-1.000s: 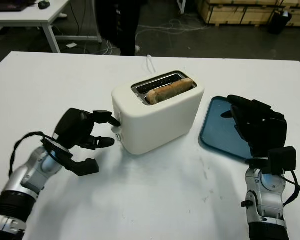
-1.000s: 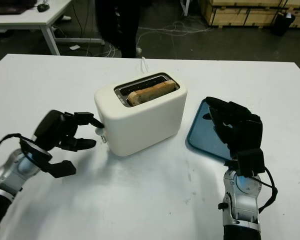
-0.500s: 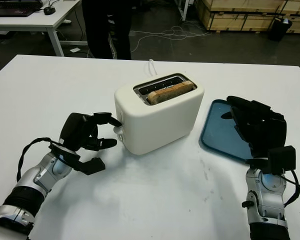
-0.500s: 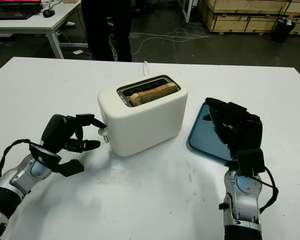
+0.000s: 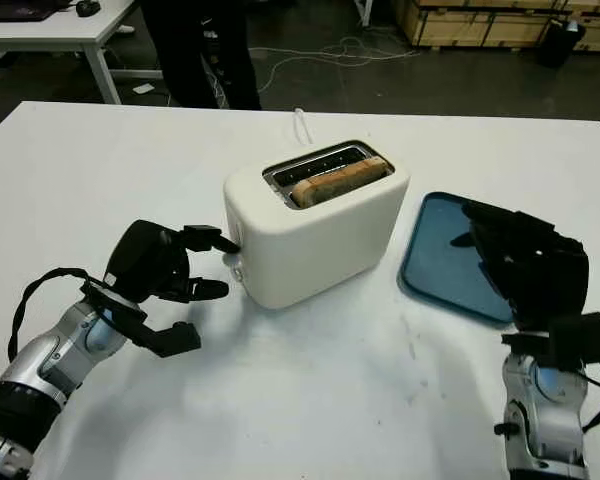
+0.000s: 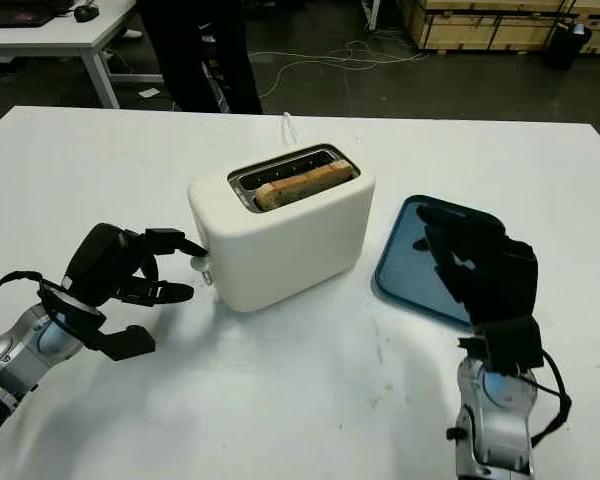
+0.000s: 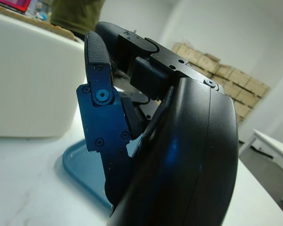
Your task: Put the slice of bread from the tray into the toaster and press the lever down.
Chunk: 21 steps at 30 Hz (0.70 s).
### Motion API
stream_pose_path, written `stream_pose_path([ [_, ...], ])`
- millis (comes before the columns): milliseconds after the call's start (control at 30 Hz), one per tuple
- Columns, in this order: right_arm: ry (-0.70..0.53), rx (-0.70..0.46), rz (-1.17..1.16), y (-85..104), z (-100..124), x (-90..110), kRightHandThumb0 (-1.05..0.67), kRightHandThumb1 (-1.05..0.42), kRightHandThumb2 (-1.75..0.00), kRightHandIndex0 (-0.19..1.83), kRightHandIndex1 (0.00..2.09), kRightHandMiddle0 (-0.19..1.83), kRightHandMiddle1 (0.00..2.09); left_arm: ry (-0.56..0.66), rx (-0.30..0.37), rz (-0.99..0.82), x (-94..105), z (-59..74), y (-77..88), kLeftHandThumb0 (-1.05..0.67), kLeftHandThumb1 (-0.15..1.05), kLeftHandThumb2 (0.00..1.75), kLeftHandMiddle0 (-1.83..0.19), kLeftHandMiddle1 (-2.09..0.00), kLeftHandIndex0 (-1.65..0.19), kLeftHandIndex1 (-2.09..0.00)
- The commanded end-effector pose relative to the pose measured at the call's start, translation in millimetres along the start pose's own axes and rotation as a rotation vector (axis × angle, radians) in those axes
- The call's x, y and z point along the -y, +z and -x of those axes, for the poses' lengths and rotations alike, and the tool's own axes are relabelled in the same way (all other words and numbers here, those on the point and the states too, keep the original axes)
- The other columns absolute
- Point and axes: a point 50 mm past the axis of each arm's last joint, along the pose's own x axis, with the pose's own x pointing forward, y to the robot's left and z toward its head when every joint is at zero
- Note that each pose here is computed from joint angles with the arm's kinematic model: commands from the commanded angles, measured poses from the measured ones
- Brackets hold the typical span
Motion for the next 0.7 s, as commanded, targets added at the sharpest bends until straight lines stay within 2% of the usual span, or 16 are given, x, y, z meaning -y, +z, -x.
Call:
stream_pose_path([
  [0, 0.004, -0.038, -0.001, 0.9, 1.9, -0.4, -0.54, -0.92, -0.14, 0.76, 1.26, 1.17, 0.0, -0.839, -0.172, -0.021, 109.5, 48.8, 8.8, -0.91, 0.83, 0.07, -1.57, -0.27, -1.55, -0.02],
  [100, 0.003, -0.033, -0.022, -1.2, -2.2, -4.2, -0.56, -0.92, -0.14, 0.76, 1.22, 1.15, 0.0, -0.86, -0.179, -0.047, 105.1, 43.9, 5.7, -0.92, 0.86, 0.05, -1.57, -0.24, -1.5, -0.01],
  [200, 0.01, -0.031, -0.029, -1.3, -5.1, -7.7, -0.57, -0.92, -0.14, 0.76, 1.21, 1.15, 0.0, -0.877, -0.193, -0.058, 104.1, 40.9, 4.7, -0.9, 0.87, 0.03, -1.57, -0.38, -1.55, -0.02],
  [333, 0.012, -0.023, -0.036, -0.8, -8.8, -8.2, -0.56, -0.92, -0.14, 0.75, 1.25, 1.17, 0.01, -0.889, -0.208, -0.043, 106.1, 38.9, 4.5, -0.9, 0.87, 0.01, -1.57, -0.31, -1.55, -0.01],
  [400, 0.011, -0.019, -0.03, -0.4, -10.5, -7.9, -0.56, -0.92, -0.14, 0.74, 1.26, 1.16, 0.01, -0.865, -0.208, -0.039, 103.4, 36.9, 4.5, -0.9, 0.86, 0.0, -1.57, -0.52, -1.57, -0.19],
  [467, 0.012, -0.014, -0.024, -0.5, -12.4, -7.9, -0.56, -0.92, -0.14, 0.74, 1.27, 1.16, 0.0, -0.84, -0.203, -0.042, 98.4, 33.7, 3.2, -0.9, 0.86, 0.01, -1.57, -0.59, -1.57, -0.23],
  [500, 0.012, -0.013, -0.023, -0.7, -13.2, -8.0, -0.56, -0.92, -0.14, 0.74, 1.27, 1.16, 0.0, -0.836, -0.205, -0.045, 95.5, 31.3, 2.2, -0.91, 0.87, 0.01, -1.57, -0.57, -1.57, -0.21],
  [600, 0.013, -0.01, -0.03, -1.7, -15.2, -8.8, -0.57, -0.92, -0.14, 0.74, 1.27, 1.16, 0.0, -0.824, -0.217, -0.06, 84.2, 21.3, 0.4, -0.9, 0.89, 0.01, -1.57, -0.29, -1.5, -0.04],
  [667, 0.015, -0.008, -0.033, -1.0, -15.4, -9.0, -0.57, -0.92, -0.14, 0.75, 1.28, 1.15, 0.0, -0.768, -0.219, -0.048, 75.8, 16.7, -0.4, -0.88, 0.87, 0.0, -1.57, -0.26, -1.48, -0.02],
])
